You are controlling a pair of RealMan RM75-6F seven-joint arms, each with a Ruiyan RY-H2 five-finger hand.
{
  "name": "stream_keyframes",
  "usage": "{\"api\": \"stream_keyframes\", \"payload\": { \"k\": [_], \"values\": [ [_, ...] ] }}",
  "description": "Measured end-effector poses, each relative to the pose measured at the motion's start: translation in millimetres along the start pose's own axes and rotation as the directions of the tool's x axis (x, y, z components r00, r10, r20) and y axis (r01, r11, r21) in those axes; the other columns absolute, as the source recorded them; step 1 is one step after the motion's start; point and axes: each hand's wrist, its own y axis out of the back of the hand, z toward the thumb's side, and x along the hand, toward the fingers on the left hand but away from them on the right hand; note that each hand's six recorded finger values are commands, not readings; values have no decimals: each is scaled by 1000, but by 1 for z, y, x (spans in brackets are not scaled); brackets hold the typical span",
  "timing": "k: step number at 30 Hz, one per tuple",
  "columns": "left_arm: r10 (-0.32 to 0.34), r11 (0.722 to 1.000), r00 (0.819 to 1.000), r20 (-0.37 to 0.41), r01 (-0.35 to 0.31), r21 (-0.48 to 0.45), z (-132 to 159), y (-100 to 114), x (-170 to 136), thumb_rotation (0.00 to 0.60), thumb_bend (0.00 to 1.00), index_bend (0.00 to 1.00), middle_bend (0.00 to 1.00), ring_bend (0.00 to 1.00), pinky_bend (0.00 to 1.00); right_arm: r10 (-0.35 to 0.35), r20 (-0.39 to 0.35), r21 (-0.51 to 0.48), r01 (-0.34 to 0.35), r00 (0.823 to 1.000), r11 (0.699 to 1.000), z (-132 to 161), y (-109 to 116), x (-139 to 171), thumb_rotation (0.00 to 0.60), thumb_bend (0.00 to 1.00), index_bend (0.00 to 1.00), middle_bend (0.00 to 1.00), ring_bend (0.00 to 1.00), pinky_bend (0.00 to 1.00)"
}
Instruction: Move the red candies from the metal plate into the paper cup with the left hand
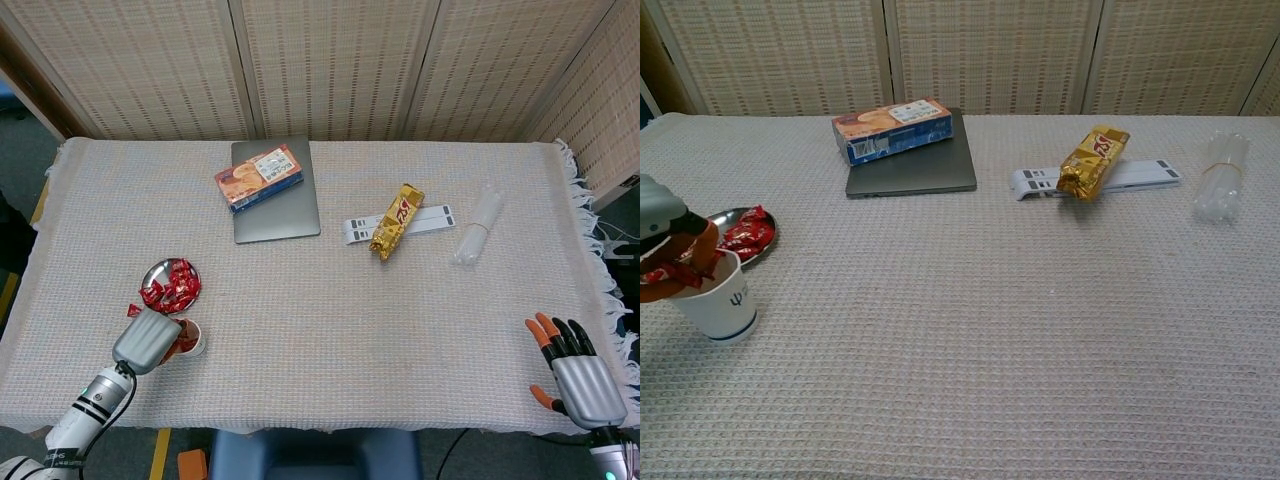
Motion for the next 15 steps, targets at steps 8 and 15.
{"api": "stream_keyframes", "payload": {
  "k": [8,15],
  "values": [
    [-17,1000,999,33,17,-11,2,1,-3,600,491,441,576,654,1000,3,9,2,-3,1000,1000,-1,-1,-2,600,111,0,0,0,0],
    [-18,1000,999,42,19,-21,2,4,-4,600,473,350,540,656,1000,7,11,1,-7,1000,1000,-1,-1,-3,600,111,0,0,0,0]
  ]
}}
